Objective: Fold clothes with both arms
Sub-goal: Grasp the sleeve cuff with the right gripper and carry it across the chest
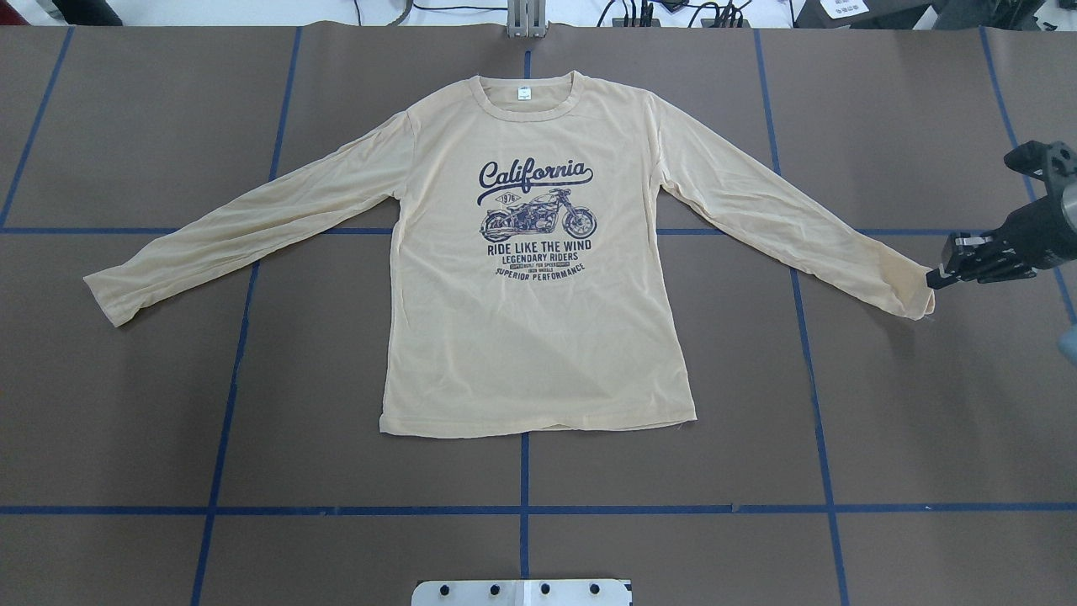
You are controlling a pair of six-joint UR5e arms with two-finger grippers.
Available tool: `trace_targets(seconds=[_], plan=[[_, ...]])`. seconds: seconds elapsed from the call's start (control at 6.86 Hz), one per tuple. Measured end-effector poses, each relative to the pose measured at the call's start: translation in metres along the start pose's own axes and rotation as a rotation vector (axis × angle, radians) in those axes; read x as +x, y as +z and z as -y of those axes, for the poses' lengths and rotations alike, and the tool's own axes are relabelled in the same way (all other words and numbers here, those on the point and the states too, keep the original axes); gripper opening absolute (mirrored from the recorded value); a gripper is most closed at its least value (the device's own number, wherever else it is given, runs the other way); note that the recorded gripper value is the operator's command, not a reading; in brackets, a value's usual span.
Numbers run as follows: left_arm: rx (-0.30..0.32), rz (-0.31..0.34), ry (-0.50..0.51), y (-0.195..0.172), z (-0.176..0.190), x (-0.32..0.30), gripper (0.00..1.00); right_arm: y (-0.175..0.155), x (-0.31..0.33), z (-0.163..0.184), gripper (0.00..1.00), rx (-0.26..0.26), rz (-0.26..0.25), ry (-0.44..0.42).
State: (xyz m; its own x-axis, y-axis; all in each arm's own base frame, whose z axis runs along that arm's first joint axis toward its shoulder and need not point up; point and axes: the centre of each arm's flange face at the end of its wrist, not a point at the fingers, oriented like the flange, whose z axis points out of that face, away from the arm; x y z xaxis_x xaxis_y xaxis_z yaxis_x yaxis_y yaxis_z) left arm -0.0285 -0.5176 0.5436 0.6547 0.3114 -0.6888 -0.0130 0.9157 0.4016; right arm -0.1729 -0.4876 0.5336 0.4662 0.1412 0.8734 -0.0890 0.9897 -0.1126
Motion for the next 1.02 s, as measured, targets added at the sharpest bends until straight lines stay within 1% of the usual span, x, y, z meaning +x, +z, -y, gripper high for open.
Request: trace_targets(seconds=[0.15, 0.29, 0.44, 0.58, 0.73, 0.87, 1.02], plan=[[0.0, -0.001, 0.0, 0.0, 0.0, 0.0, 0.99, -0.027, -0.059, 0.015, 0.0, 0.011, 0.024, 0.031], [-0.001, -0.001, 0.001, 0.0, 0.0, 0.0, 0.99, -0.049, -0.128, 0.034, 0.0, 0.016, 0.034, 0.08], [-0.001, -0.005, 0.002, 0.0, 0.0, 0.0, 0.99, -0.061, -0.192, 0.046, 0.0, 0.022, 0.036, 0.121], [-0.002, -0.015, 0.002, 0.001, 0.0, 0.0, 0.99, -0.058, -0.242, 0.048, 0.0, 0.041, 0.026, 0.134], [-0.003, -0.024, 0.002, 0.002, -0.001, 0.001, 0.99, -0.045, -0.284, 0.042, 0.0, 0.074, 0.011, 0.125], [-0.004, -0.029, 0.003, 0.002, -0.001, 0.001, 0.99, -0.033, -0.323, 0.036, 0.0, 0.1, 0.01, 0.116], [-0.004, -0.03, 0.004, 0.002, -0.001, 0.002, 0.99, -0.024, -0.364, 0.036, 0.0, 0.111, 0.022, 0.129]])
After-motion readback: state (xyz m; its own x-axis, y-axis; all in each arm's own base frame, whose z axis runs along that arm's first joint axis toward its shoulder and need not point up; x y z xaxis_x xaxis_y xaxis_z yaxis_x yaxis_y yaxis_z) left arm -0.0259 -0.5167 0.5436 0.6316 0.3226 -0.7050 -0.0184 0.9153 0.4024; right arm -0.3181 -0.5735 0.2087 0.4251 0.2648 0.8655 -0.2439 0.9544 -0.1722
